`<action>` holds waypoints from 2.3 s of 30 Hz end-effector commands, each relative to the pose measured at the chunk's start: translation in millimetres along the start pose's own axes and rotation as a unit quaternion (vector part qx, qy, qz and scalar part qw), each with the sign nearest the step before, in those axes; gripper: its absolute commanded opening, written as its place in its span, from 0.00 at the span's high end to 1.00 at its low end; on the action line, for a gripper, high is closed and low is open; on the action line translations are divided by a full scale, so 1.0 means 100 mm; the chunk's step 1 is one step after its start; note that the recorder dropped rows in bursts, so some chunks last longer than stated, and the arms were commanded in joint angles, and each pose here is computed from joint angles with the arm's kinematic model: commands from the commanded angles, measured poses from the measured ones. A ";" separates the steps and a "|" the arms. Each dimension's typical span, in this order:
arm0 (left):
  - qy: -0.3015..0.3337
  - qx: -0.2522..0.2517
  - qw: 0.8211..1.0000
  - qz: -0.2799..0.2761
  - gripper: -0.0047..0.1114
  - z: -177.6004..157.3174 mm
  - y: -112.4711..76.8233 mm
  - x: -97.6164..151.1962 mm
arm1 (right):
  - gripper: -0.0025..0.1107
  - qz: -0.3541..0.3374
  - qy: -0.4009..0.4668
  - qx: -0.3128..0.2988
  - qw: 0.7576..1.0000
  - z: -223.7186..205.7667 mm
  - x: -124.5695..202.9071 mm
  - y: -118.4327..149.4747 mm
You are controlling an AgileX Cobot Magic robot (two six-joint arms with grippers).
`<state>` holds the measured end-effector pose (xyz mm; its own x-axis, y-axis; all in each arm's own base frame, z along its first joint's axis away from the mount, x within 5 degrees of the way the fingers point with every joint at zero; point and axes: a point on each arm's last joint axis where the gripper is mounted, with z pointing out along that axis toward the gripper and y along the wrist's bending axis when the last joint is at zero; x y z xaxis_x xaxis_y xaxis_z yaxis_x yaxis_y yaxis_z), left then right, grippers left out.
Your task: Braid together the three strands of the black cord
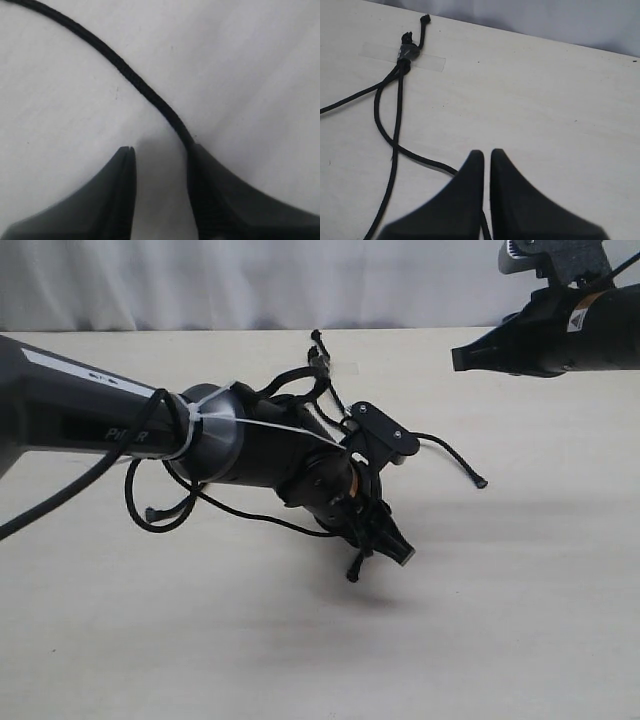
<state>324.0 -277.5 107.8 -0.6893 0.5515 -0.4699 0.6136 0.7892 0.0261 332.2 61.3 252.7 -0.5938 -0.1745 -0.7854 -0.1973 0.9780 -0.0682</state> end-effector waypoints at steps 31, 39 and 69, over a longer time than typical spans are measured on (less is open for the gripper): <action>0.018 0.017 1.000 -0.007 0.94 0.21 -0.12 0.09 | 0.94 0.007 -0.005 -0.002 1.000 0.07 0.03 -0.01; 0.020 -0.053 0.997 0.053 0.96 -0.27 0.28 -0.20 | 0.94 0.007 -0.005 -0.002 1.000 0.07 0.03 -0.01; 0.082 -0.107 0.983 -0.127 0.96 -0.08 1.75 0.59 | 0.94 0.022 -0.007 -0.005 1.000 0.08 0.03 0.00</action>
<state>393.8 -101.7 96.5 -0.8441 0.3830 -0.3752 0.3517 0.9237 0.1518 335.8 63.1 246.0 -0.5980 -0.1383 -0.7895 -0.1846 0.9823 -0.0323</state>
